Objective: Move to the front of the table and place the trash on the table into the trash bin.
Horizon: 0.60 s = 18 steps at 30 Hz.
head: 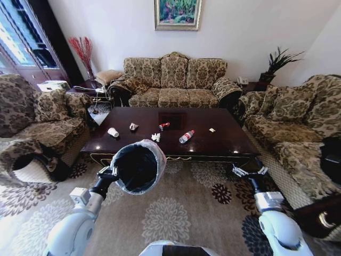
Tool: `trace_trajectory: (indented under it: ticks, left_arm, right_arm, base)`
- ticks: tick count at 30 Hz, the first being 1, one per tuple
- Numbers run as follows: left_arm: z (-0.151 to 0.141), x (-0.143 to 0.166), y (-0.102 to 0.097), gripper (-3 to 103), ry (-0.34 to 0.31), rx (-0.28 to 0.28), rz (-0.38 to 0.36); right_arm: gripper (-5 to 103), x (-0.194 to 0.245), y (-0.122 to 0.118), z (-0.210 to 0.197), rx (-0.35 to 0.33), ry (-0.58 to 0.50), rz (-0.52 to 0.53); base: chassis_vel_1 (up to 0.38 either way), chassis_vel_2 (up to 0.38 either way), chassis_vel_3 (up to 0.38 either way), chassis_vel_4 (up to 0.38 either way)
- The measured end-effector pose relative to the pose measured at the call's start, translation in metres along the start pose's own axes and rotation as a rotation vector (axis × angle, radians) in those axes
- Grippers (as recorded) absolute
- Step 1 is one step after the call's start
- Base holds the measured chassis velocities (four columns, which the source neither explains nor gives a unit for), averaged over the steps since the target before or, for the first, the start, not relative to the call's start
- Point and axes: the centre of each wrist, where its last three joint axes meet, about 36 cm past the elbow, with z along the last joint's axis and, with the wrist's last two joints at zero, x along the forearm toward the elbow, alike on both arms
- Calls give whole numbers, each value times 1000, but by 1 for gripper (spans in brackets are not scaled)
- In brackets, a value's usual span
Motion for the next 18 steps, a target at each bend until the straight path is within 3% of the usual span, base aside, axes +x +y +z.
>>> trace_trajectory:
  ticks: [18]
  left_arm:
    - [0, 0, 0, 1, 0, 0, 0]
  right_arm:
    - [100, 0, 0, 0, 0, 0, 0]
  base:
    - [0, 0, 0, 0]
